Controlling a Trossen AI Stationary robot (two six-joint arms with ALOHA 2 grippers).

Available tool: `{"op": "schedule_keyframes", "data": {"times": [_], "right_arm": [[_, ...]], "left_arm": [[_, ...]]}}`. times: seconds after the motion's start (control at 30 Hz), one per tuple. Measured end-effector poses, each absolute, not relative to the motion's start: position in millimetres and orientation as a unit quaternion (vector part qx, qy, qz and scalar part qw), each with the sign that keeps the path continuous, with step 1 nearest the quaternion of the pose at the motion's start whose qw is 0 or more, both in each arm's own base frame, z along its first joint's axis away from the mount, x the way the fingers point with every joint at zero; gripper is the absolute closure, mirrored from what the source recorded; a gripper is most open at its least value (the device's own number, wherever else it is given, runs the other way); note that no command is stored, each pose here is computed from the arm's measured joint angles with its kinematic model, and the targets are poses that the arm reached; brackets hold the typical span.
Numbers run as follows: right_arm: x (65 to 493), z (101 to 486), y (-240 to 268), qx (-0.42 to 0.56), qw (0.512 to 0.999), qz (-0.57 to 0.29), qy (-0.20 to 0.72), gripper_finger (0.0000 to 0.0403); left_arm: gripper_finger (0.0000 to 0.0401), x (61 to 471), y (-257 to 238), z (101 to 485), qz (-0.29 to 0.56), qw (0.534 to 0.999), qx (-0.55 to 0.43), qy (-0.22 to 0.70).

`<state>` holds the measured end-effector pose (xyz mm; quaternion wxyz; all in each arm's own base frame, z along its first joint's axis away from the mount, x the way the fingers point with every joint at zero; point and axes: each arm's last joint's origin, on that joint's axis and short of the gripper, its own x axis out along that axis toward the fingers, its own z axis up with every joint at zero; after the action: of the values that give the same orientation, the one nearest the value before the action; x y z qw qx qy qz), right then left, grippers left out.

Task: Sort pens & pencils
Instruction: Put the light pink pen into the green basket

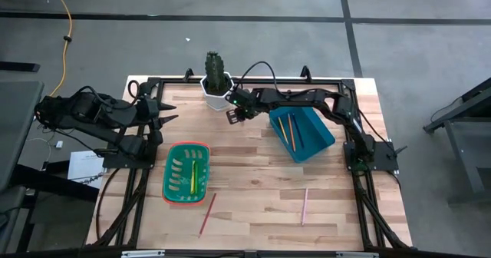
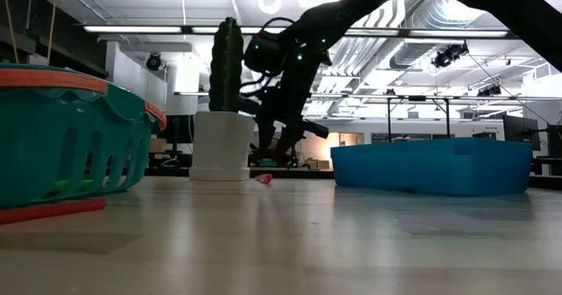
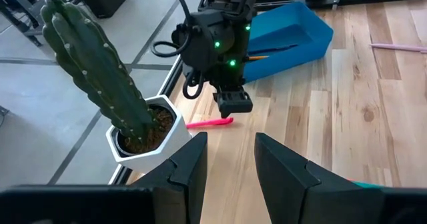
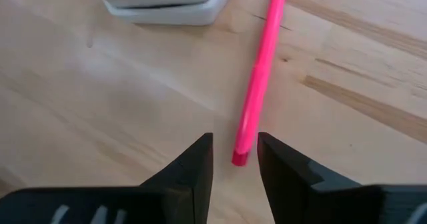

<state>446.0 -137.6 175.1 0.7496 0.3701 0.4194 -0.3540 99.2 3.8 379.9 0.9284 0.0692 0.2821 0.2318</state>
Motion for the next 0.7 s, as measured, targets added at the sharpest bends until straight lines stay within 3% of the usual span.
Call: {"op": "schedule_keyframes", "data": {"times": [0.7], "right_arm": [[448, 157, -142, 0.386, 0.734, -0.352, 0.434, 0.0293]], "left_arm": [[0.0288, 99, 4, 380, 0.23, 0.929, 0.07, 0.283]]}}
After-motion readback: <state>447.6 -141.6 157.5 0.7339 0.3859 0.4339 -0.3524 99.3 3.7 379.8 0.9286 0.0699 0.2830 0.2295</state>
